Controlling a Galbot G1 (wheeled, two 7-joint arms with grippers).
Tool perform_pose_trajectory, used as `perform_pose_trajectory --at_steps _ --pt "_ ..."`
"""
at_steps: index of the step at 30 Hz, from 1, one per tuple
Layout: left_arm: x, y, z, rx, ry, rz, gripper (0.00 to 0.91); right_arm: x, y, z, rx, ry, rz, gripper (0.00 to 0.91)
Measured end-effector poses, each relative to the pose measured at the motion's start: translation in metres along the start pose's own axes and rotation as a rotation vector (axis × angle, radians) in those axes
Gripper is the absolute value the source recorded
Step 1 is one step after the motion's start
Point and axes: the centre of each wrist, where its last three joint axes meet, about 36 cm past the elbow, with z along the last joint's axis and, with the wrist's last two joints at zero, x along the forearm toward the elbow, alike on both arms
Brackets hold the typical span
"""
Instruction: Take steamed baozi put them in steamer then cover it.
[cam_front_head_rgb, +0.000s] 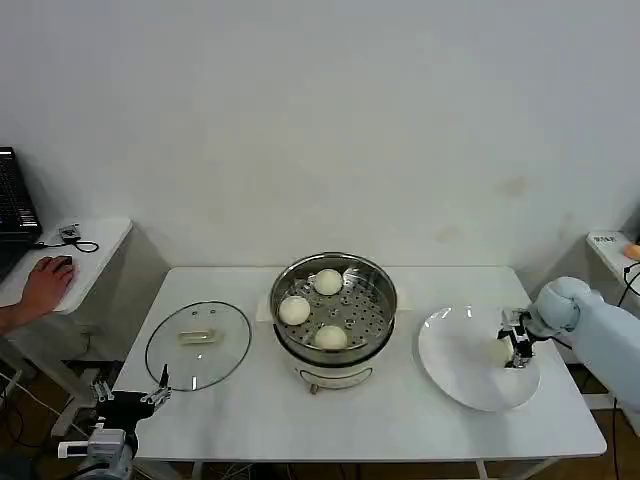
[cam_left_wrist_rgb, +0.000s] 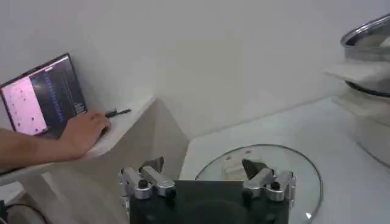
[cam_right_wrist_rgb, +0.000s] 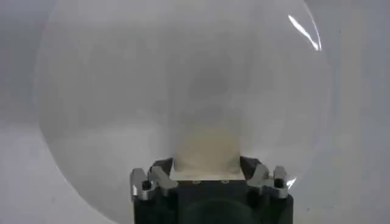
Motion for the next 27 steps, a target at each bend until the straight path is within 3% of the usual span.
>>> perform_pose_trajectory --at_steps 9,16,21,27 --pt "0.000 0.000 -0.001 0.001 -0.004 0.001 0.907 0.012 -0.003 0.001 -0.005 -0.009 0.012 0.645" --pt "-0.001 0.001 -0.005 -0.002 -0.016 0.002 0.907 0.045 -0.011 -0.005 0.013 -0.014 0.041 0.655" --pt "-0.001 -0.001 -0.006 0.000 -0.019 0.006 0.907 0.086 -0.021 -0.020 0.038 -0.029 0.091 0.655" --pt "-0.001 -0.001 -0.007 -0.001 -0.023 0.008 0.907 0.137 -0.035 -0.055 0.077 -0.080 0.167 0.665"
